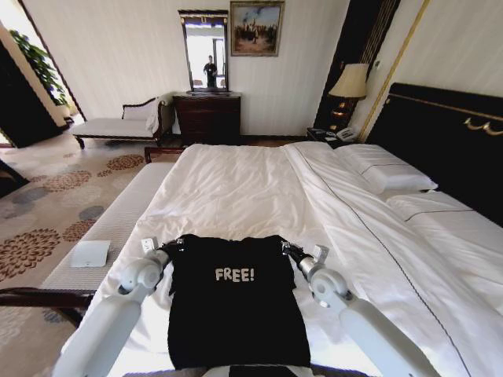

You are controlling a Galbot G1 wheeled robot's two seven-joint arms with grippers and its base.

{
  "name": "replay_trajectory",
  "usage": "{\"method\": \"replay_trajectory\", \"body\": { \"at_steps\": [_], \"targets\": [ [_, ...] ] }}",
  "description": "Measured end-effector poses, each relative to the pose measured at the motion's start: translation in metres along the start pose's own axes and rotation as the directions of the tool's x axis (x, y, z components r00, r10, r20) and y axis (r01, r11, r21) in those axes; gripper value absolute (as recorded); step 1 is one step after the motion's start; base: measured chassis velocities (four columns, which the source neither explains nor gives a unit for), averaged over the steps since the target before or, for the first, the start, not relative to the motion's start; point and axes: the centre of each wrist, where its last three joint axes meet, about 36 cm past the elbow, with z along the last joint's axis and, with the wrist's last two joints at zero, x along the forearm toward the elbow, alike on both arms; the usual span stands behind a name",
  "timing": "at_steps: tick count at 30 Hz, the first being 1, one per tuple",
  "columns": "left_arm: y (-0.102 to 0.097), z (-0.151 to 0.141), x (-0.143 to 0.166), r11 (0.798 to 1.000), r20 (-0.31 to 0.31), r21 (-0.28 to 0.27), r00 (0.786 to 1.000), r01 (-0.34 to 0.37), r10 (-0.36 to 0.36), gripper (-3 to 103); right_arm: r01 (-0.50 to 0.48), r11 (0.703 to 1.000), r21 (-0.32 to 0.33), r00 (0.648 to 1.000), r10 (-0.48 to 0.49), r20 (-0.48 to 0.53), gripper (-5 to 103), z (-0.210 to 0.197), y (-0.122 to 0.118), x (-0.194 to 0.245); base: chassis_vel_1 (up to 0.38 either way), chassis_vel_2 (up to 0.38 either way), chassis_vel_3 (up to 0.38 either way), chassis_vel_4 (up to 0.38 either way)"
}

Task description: Fold the clothes on the bed.

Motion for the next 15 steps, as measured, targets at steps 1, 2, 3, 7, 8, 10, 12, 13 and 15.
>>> {"method": "replay_trajectory", "body": {
  "at_steps": [1, 2, 3, 7, 8, 10, 12, 13, 15],
  "targets": [
    [0.001, 0.003, -0.01, 1.0, 0.007, 0.01, 1.0, 0.012, -0.012, 0, -0.018, 1.0, 0.001, 1.0, 0.018, 0.018, 0, 0.008, -0.006, -0.01, 0.0, 0.0, 0.0, 0.0],
    [0.002, 0.006, -0.018, 1.0, 0.015, 0.018, 1.0, 0.021, -0.022, 0, -0.03, 1.0, -0.003, 0.999, 0.03, 0.029, 0, 0.014, -0.01, -0.017, 0.0, 0.0, 0.0, 0.0],
    [0.003, 0.009, -0.025, 0.999, 0.024, 0.025, 0.999, 0.032, -0.033, 0, -0.04, 0.999, -0.007, 0.999, 0.041, 0.037, 0, 0.02, -0.014, -0.023, 0.0, 0.0, 0.0, 0.0],
    [0.003, 0.024, -0.041, 0.998, 0.012, 0.035, 0.999, 0.048, -0.048, 0, -0.058, 0.998, -0.002, 0.997, 0.058, 0.045, 0, 0.04, -0.02, -0.038, 0.0, 0.0, 0.0, 0.0],
    [0.003, 0.024, -0.041, 0.998, 0.012, 0.035, 0.999, 0.048, -0.048, 0, -0.058, 0.998, -0.002, 0.997, 0.058, 0.045, 0, 0.04, -0.02, -0.038, 0.0, 0.0, 0.0, 0.0],
    [0.001, 0.033, -0.046, 0.998, 0.004, 0.039, 0.999, 0.05, -0.05, 0, -0.064, 0.998, 0.005, 0.997, 0.064, 0.045, 0, 0.048, -0.02, -0.041, 0.0, 0.0, 0.0, 0.0],
    [-0.001, 0.037, -0.047, 0.998, 0.002, 0.046, 0.999, 0.05, -0.05, 0, -0.066, 0.998, 0.007, 0.997, 0.065, 0.047, 0, 0.051, -0.019, -0.042, 0.0, 0.0, 0.0, 0.0],
    [-0.004, 0.041, -0.049, 0.997, 0.002, 0.058, 0.999, 0.049, -0.049, 0, -0.07, 0.997, 0.013, 0.996, 0.069, 0.049, 0, 0.056, -0.018, -0.043, 0.0, 0.0, 0.0, 0.0],
    [-0.008, 0.044, -0.051, 0.996, 0.005, 0.072, 0.998, 0.054, -0.055, 0, -0.075, 0.997, 0.018, 0.996, 0.074, 0.056, 0, 0.06, -0.017, -0.045, 0.0, 0.0, 0.0, 0.0]
  ]
}}
